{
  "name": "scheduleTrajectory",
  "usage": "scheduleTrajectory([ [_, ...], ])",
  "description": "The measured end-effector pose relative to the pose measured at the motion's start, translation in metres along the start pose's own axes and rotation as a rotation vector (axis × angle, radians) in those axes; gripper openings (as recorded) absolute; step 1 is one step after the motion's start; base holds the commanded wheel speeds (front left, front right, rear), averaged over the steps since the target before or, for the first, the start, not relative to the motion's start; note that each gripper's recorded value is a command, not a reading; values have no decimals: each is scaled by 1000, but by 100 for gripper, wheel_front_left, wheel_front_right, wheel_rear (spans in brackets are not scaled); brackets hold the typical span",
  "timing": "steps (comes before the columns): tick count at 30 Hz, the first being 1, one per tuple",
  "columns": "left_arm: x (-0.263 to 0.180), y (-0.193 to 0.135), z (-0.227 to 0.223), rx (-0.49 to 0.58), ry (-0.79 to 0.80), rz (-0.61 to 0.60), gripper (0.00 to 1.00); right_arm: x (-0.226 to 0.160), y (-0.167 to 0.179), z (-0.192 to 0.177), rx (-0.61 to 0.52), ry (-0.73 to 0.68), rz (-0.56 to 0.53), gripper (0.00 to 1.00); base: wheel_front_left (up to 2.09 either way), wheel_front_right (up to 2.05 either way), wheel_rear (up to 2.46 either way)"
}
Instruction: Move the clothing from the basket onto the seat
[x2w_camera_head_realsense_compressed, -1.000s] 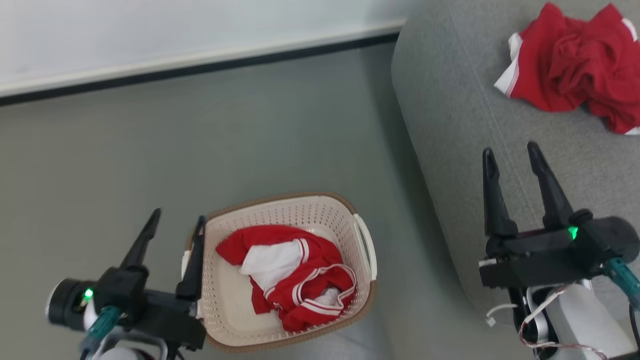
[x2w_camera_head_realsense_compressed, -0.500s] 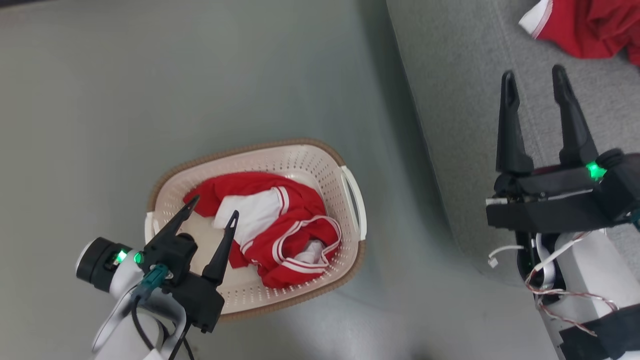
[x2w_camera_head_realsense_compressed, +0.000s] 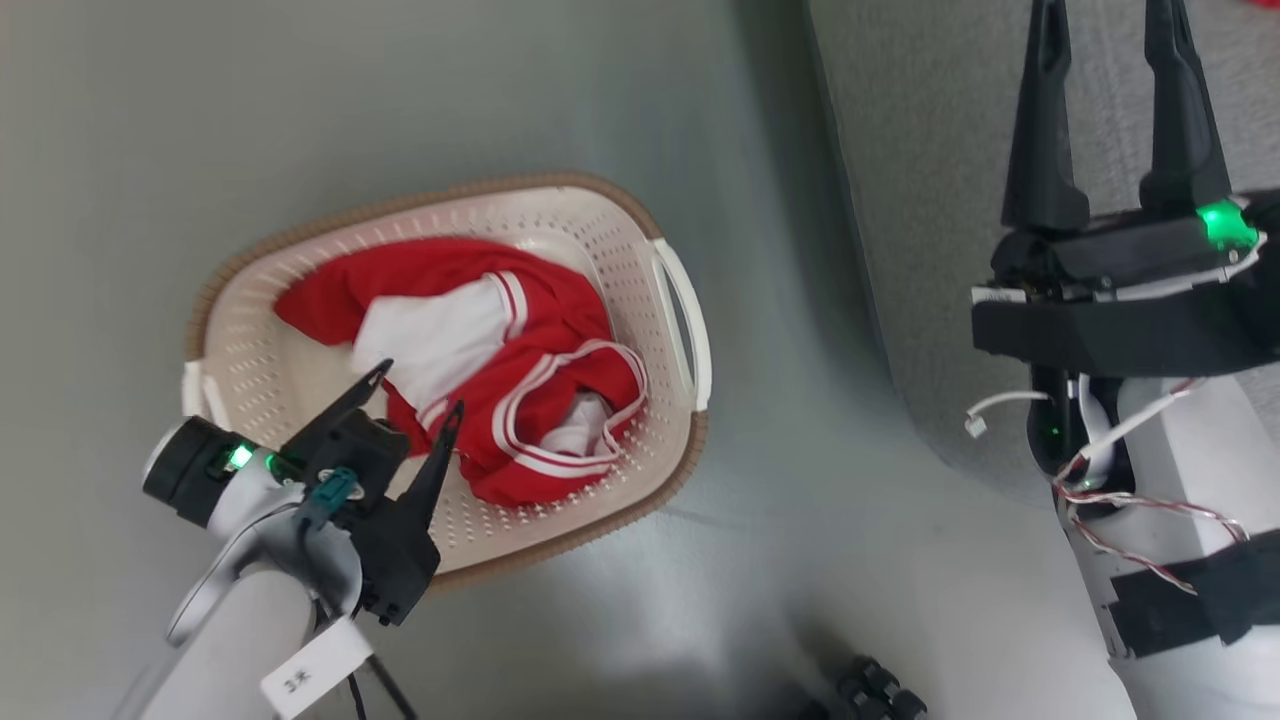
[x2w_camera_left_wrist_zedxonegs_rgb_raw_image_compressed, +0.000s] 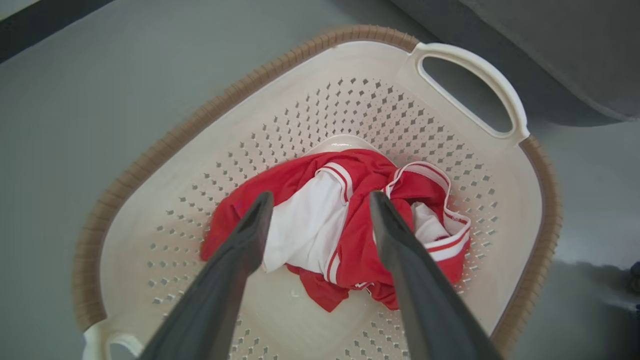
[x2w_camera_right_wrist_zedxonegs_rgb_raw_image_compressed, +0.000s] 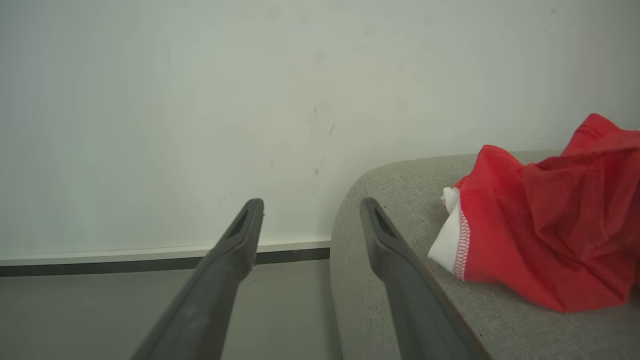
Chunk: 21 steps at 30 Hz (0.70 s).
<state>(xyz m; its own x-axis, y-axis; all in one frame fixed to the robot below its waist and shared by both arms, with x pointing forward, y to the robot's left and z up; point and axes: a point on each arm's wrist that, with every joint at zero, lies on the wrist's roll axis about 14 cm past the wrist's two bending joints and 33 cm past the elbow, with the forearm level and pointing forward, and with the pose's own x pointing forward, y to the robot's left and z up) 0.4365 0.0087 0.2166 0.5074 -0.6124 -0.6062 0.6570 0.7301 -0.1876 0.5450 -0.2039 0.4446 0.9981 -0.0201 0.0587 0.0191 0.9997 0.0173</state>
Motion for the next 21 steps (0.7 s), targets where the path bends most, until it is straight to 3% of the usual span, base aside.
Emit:
scheduleTrajectory([
  [7, 22, -23, -37, -6, 99, -89, 100, 4, 1, -28, -4, 56, 6, 100, 0, 0, 0],
  [21, 51, -46, -70, 32, 202, -182, 100, 5, 0, -43, -24, 94, 25, 100, 0, 0, 0],
])
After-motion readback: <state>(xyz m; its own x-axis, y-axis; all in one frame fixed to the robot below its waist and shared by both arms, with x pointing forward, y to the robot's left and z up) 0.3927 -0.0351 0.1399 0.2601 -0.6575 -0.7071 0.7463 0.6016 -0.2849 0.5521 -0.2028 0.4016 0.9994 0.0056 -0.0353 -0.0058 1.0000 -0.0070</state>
